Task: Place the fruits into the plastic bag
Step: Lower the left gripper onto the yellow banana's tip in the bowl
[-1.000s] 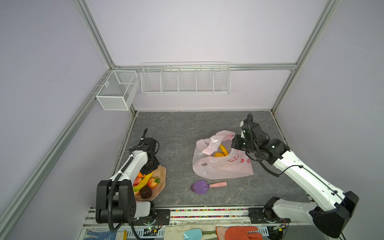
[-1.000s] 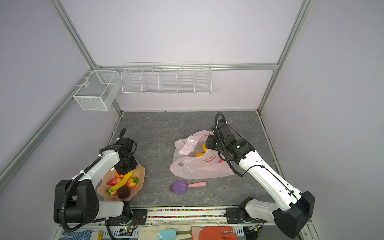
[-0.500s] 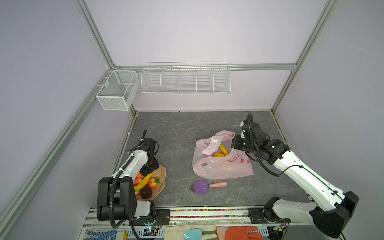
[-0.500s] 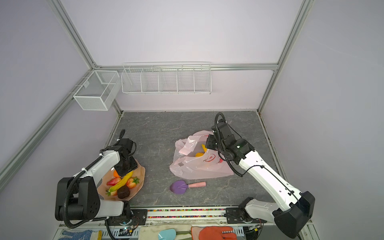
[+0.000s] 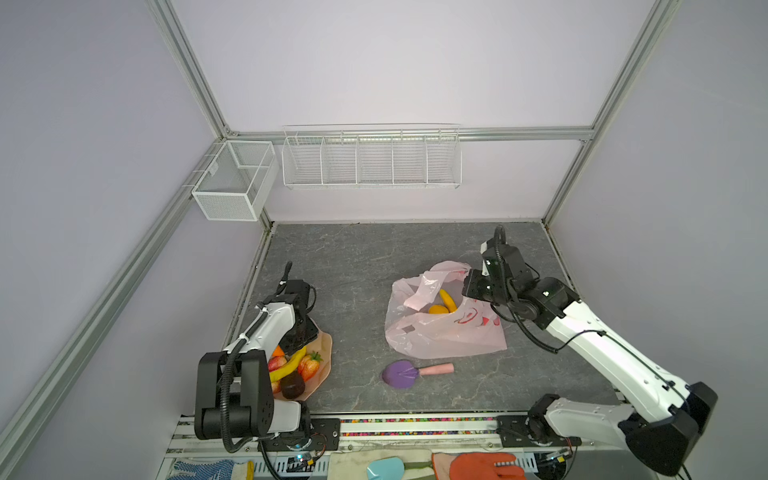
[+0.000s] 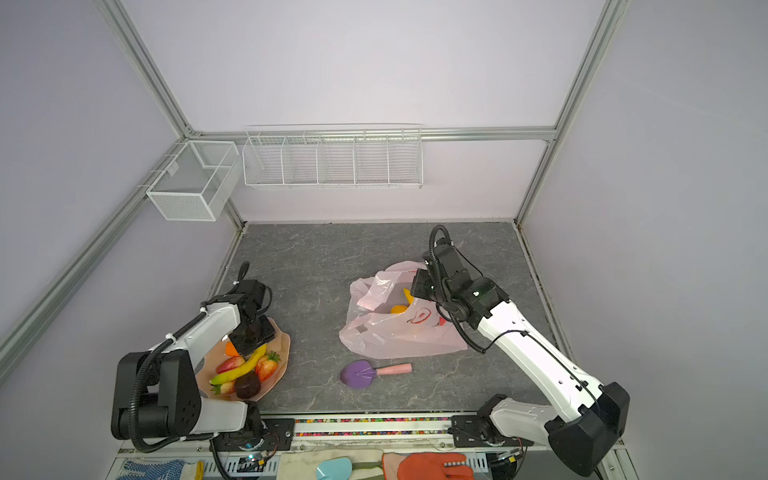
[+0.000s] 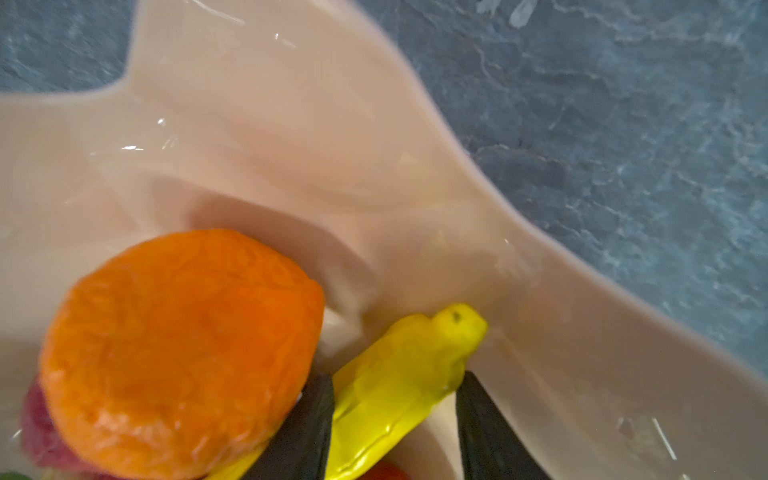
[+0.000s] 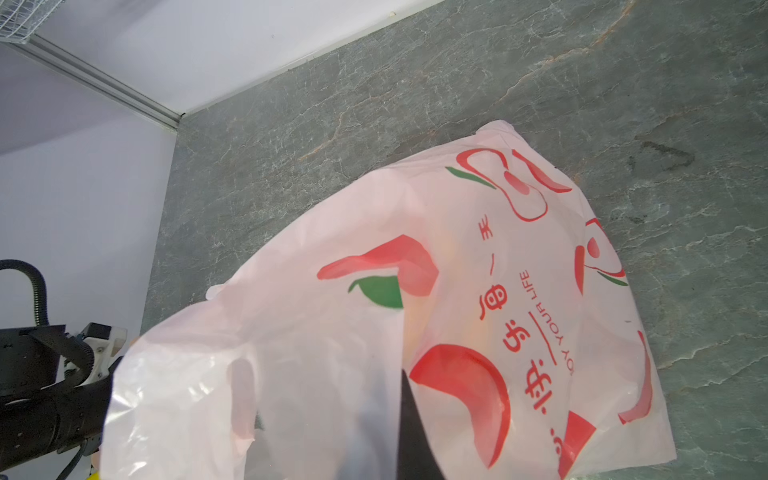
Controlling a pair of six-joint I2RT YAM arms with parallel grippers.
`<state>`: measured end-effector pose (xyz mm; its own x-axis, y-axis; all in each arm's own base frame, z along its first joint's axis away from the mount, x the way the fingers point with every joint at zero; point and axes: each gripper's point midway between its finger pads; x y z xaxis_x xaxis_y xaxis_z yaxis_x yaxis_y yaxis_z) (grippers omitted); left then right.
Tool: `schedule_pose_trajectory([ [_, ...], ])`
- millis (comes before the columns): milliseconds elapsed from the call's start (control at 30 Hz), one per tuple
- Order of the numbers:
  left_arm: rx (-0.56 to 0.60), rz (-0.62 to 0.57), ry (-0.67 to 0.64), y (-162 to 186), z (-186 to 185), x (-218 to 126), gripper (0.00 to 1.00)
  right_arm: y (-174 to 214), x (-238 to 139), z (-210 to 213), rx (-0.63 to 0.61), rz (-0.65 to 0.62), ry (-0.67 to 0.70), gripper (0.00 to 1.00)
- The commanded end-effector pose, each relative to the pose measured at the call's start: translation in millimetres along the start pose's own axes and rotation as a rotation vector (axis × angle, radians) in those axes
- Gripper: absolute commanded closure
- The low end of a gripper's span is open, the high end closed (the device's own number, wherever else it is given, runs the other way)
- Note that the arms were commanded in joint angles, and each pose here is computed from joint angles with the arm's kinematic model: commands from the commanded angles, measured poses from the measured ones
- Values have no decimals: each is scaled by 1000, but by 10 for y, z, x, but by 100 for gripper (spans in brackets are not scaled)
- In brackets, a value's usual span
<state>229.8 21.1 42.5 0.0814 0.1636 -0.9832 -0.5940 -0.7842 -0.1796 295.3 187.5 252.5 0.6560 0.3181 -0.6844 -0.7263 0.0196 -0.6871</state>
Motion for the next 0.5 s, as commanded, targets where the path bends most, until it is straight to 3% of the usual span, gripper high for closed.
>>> schedule_pose_trajectory([
  [0, -15, 0, -10, -3, 34, 27, 59, -6, 7, -27, -9, 5, 11, 94],
  [467, -2, -28, 14, -77, -4, -92, 81, -7, 9, -35, -14, 4, 14, 94],
])
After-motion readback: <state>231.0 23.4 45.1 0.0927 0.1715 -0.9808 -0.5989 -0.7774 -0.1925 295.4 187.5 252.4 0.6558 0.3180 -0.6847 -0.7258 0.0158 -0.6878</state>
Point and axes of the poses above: each gripper's point midway between its finger pads, its own x axis out along the fingers, its own z axis along the line the jaws close on, y = z × x, and after that the axes turned 15 degrees about -x, right-handed
